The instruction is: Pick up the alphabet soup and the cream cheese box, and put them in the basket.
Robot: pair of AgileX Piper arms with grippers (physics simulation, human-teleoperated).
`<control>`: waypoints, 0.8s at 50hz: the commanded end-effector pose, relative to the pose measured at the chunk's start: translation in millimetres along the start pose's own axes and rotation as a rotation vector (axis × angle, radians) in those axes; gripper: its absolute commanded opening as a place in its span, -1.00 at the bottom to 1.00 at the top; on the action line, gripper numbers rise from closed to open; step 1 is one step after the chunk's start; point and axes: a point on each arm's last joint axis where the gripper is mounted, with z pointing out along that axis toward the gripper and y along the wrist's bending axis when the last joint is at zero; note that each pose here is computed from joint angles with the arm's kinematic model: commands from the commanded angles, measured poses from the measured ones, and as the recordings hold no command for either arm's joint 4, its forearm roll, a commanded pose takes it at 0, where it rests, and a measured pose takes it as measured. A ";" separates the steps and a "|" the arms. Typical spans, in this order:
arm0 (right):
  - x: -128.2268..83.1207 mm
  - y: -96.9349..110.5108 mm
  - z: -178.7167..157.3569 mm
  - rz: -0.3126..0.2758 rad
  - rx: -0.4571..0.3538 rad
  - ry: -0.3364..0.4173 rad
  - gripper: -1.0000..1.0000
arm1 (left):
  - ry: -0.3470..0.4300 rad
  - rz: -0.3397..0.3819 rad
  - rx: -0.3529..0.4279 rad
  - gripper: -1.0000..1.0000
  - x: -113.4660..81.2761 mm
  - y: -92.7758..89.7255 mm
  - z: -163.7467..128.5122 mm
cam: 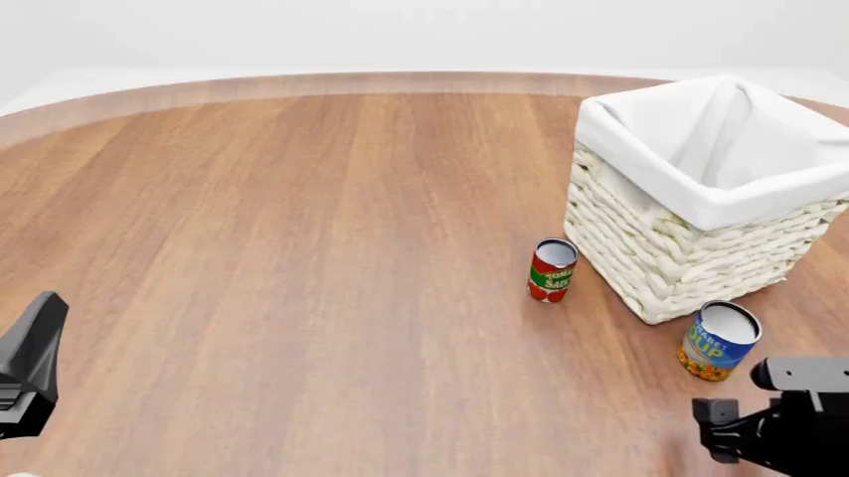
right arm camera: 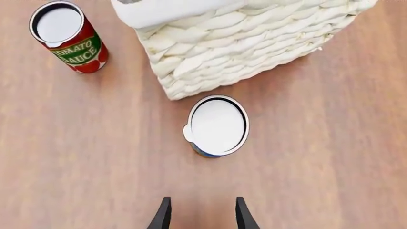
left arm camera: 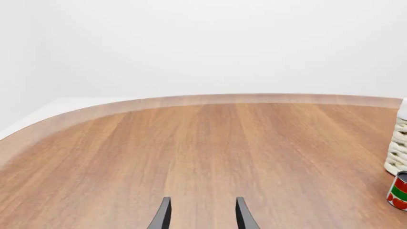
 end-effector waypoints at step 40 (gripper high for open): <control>-29.9 -6.9 23.7 -0.007 0.019 -0.005 1.00 | 0.000 0.000 0.000 1.00 0.0 0.0 0.0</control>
